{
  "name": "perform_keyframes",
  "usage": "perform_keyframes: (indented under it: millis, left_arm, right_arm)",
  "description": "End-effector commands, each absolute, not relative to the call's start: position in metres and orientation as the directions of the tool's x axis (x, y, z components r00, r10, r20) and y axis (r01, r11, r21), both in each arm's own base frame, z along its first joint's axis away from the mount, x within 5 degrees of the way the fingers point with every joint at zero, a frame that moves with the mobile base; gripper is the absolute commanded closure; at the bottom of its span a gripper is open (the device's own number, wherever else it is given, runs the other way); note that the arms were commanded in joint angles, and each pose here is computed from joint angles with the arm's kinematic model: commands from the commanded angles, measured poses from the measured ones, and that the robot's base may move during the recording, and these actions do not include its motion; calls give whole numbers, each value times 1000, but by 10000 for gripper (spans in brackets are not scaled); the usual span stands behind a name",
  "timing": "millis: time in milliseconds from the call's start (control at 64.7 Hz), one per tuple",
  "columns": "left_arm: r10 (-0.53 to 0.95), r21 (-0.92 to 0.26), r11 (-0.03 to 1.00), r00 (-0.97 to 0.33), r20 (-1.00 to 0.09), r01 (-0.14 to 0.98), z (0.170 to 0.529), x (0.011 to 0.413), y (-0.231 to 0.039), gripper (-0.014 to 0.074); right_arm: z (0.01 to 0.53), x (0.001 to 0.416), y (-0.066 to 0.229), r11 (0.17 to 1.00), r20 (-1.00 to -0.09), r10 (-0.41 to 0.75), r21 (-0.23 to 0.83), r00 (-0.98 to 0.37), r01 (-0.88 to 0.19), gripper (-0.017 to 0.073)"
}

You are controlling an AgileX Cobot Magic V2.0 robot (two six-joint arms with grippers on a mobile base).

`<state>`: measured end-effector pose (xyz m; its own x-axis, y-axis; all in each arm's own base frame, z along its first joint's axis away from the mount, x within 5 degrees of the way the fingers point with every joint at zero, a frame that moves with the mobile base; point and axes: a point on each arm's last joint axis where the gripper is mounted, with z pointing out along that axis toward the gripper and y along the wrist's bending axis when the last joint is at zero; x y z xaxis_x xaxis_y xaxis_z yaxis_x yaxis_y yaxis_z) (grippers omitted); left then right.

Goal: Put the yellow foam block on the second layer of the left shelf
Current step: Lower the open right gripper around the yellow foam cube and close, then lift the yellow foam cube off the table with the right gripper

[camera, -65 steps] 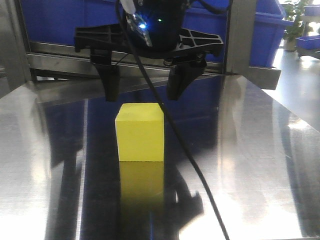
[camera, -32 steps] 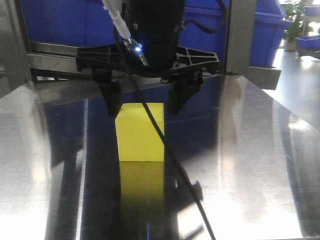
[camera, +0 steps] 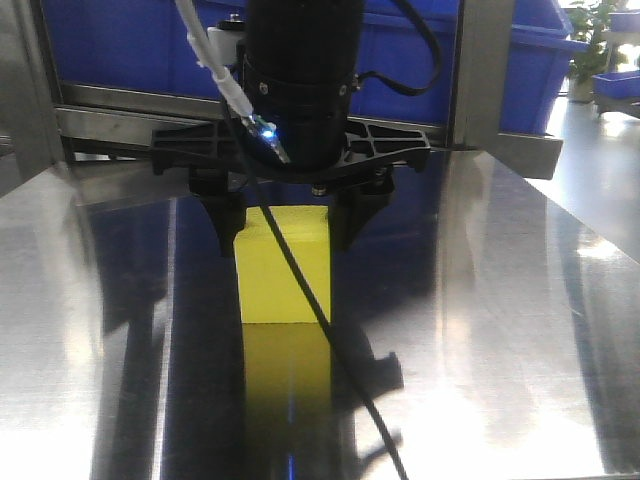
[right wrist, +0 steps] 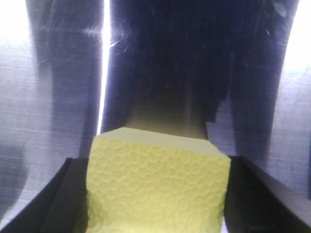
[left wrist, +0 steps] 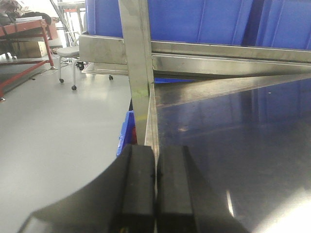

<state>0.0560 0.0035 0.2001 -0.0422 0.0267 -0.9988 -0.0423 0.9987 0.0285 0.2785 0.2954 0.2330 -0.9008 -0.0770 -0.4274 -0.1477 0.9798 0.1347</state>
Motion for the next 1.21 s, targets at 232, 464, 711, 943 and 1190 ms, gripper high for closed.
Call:
perform_keyframes:
  millis: [232, 464, 711, 943, 1190]
  left_arm:
    - [26, 25, 999, 30, -999, -19, 200, 56, 1, 457]
    - [26, 25, 999, 30, -999, -19, 200, 56, 1, 457]
    - [26, 25, 999, 30, -999, -19, 200, 56, 1, 457]
    - [26, 25, 999, 30, -999, -19, 200, 56, 1, 457]
    - [26, 25, 999, 30, -999, -19, 200, 56, 1, 456]
  right_arm:
    - [325, 283, 259, 946, -655, -56, 207, -754, -251, 282]
    - [360, 291, 178, 953, -732, -105, 120, -673, -279, 282]
    - [346, 269, 92, 970, -734, -112, 66, -670, -233, 282]
    - [324, 212, 46, 978, -781, -103, 33, -616, -205, 282]
    - [314, 143, 32, 977, -878, -39, 67, -478, -202, 282]
